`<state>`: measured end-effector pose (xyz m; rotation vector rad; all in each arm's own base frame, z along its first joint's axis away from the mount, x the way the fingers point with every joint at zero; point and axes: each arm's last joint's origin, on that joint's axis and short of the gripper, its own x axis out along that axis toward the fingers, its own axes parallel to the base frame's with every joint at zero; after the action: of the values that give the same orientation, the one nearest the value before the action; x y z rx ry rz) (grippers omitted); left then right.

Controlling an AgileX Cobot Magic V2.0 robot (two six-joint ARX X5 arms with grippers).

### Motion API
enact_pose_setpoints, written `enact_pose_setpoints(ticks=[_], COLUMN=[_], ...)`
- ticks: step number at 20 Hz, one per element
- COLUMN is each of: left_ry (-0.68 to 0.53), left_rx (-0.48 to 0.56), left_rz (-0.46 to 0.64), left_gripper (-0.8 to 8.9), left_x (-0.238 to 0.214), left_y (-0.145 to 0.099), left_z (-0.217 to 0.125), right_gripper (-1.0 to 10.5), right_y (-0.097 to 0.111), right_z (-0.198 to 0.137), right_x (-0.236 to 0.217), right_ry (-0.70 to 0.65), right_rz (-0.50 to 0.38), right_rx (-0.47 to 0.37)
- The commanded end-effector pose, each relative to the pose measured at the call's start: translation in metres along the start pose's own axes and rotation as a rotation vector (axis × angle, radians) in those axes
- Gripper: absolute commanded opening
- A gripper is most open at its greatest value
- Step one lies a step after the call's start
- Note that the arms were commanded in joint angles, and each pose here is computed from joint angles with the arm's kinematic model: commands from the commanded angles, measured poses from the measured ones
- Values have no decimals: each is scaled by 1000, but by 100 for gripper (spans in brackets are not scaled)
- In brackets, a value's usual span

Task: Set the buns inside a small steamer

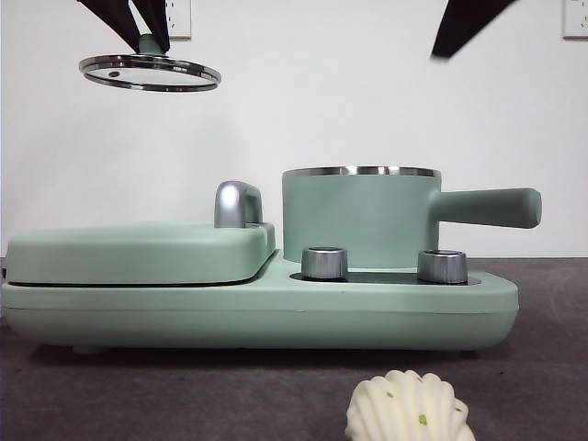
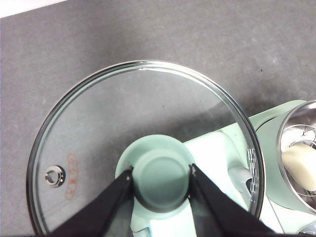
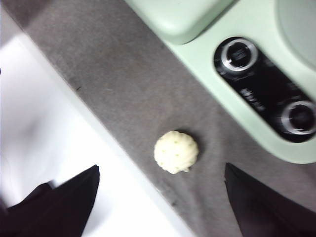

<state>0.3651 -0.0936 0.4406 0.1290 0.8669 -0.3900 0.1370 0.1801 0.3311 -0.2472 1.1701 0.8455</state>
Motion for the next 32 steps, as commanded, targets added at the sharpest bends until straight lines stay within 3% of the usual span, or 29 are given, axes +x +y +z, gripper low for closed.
enact_pose_setpoints(ticks=[1,6,12,21,25,29,32], left_ry=[-43,-45,-45,-45,-44,-45,-45], left_rx=[5,6,5,5,5,5,3], left_rz=[-3,-3,-3,-3,-3,-3,-3], left_gripper=[82,82,82,82,82,82,82], left_x=[-3,-3,-3,-3,-3,-3,-3], left_y=[-2,-2,-2,-2,-2,-2,-2], left_z=[5,5,5,5,5,5,5], right_gripper=[402,402,402,391,189,174,174], right_y=[4,2,-9,-12,-11,-8,-4], right_z=[-12,-44,-63,-62,-59,-53,-29], right_x=[37,101,125,152,156,150,126], right_ry=[39,19,14,82,59,57,56], right_rz=[-31,-56,-112,-128,-114,-82,-73], right_rx=[89,159,186,190,188,188,176])
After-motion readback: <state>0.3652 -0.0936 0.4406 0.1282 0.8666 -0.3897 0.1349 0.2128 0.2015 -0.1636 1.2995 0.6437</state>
